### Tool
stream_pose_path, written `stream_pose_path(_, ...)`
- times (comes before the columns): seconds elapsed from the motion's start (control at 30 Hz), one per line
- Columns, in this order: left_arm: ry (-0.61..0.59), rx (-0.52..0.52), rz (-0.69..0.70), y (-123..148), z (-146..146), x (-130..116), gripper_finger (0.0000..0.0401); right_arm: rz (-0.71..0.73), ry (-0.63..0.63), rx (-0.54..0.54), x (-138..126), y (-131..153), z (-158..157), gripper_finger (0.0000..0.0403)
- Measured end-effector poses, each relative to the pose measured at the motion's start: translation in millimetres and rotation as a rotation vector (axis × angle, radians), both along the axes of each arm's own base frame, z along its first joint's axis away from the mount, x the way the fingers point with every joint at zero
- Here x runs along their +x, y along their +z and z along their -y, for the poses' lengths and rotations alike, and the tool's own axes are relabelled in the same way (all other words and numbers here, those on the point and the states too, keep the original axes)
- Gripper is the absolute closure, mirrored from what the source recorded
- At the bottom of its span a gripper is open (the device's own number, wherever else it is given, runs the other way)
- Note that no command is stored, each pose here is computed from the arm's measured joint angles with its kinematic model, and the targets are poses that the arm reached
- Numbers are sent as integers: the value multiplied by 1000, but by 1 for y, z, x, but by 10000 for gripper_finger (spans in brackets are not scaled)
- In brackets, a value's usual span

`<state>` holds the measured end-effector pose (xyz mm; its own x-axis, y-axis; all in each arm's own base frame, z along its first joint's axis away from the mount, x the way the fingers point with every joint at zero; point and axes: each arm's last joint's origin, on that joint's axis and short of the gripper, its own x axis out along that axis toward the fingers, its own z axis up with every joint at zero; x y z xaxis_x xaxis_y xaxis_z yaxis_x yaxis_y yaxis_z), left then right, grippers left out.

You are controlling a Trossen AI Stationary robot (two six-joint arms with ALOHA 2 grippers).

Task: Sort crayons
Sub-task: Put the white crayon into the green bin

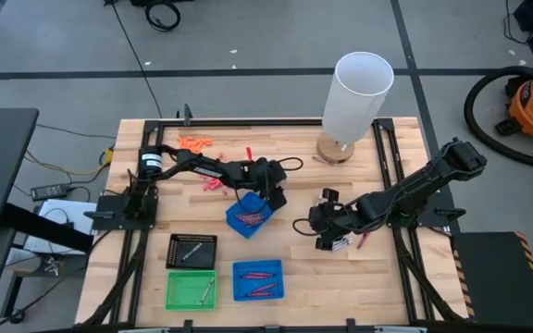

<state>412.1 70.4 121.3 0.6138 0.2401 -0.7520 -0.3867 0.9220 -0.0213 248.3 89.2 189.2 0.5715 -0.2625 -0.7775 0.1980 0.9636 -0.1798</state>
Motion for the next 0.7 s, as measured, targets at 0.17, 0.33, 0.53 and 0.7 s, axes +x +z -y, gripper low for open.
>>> stream_pose_path(0.17, -11, 3, -2, 1, 3, 0, 214, 1, 6, -4, 0, 0, 0, 310)
stream_pose_path(0.33, -12, -2, -16, 0, 2, -1, 228, 1, 10, -2, 0, 0, 0, 310)
stream_pose_path(0.53, -12, -2, -22, 0, 2, -2, 274, 0, 11, -2, 0, 0, 0, 310)
stream_pose_path(0.7, -21, -13, -21, 0, 3, -2, 323, -1, 15, -3, 0, 0, -1, 310)
